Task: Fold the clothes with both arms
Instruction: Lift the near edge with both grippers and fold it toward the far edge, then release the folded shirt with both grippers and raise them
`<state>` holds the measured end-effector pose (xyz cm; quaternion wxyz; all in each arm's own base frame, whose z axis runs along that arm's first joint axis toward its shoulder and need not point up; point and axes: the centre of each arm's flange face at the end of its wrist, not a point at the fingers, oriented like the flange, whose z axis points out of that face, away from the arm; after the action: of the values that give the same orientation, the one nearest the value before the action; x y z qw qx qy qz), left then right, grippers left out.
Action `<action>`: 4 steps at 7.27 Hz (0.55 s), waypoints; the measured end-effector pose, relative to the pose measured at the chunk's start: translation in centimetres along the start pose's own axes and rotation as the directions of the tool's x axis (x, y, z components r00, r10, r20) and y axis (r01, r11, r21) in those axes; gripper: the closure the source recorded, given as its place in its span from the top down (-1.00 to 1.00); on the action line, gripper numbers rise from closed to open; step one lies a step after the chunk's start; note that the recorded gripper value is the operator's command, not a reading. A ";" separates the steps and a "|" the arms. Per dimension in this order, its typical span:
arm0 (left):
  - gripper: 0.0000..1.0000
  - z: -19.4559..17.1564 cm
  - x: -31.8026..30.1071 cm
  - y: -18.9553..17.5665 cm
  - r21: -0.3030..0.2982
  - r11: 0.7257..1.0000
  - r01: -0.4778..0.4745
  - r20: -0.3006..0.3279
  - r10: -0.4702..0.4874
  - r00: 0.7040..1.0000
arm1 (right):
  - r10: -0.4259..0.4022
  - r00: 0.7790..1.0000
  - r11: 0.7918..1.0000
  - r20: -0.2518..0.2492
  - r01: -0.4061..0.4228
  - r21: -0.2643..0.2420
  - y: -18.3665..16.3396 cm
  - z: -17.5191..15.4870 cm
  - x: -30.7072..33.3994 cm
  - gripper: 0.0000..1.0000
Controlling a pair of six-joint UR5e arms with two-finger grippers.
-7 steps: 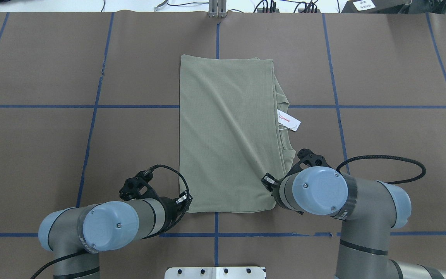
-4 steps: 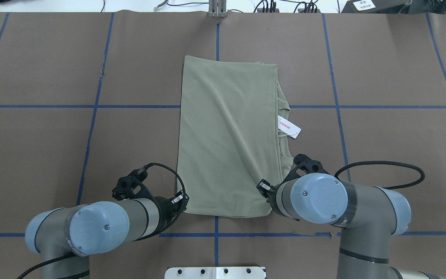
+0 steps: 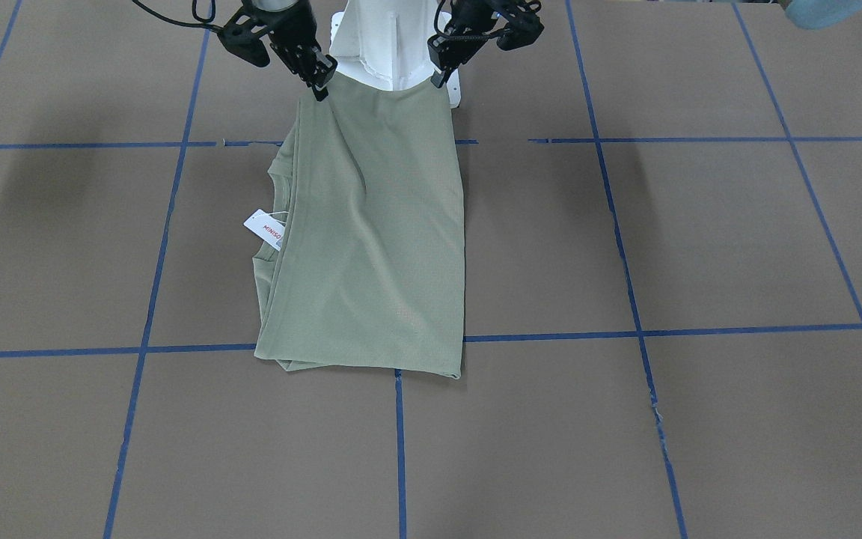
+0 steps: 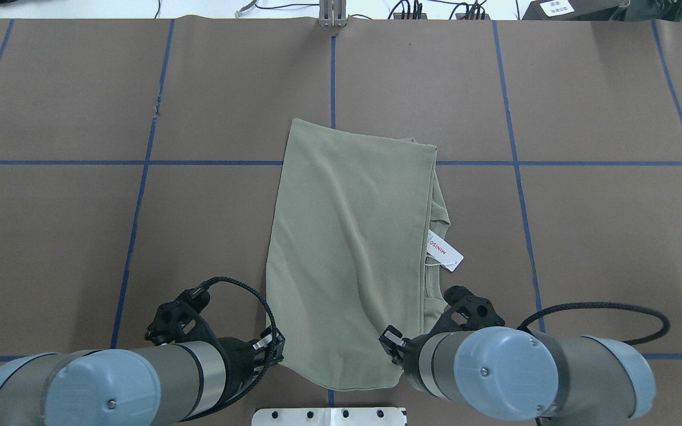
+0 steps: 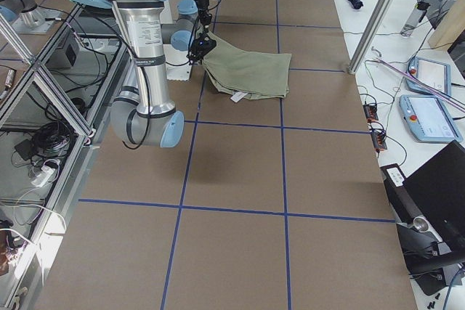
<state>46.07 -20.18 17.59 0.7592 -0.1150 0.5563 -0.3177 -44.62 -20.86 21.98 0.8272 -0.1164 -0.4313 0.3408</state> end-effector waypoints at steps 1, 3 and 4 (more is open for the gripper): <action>-1.00 -1.0 2.7 -2.0 0.030 0.999 -0.010 -0.049 0.012 0.999 | 0.031 0.999 0.999 0.018 -0.031 0.036 -2.0 -1.4 -1.1 -1.00; -1.00 0.0 9.3 -8.4 0.139 0.989 -0.046 -0.094 0.060 0.994 | 0.082 0.995 0.989 0.062 -0.089 0.119 -6.9 -2.0 -4.4 -1.00; -1.00 1.1 12.2 -11.4 0.191 0.980 -0.061 -0.099 0.081 0.992 | 0.088 0.994 0.981 0.072 -0.099 0.165 -9.3 -1.3 -7.0 -1.00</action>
<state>45.20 -36.57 14.59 0.7469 -0.0060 0.5670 -0.3472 -42.03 -32.29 21.31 0.8029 -0.0552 -0.4213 0.4180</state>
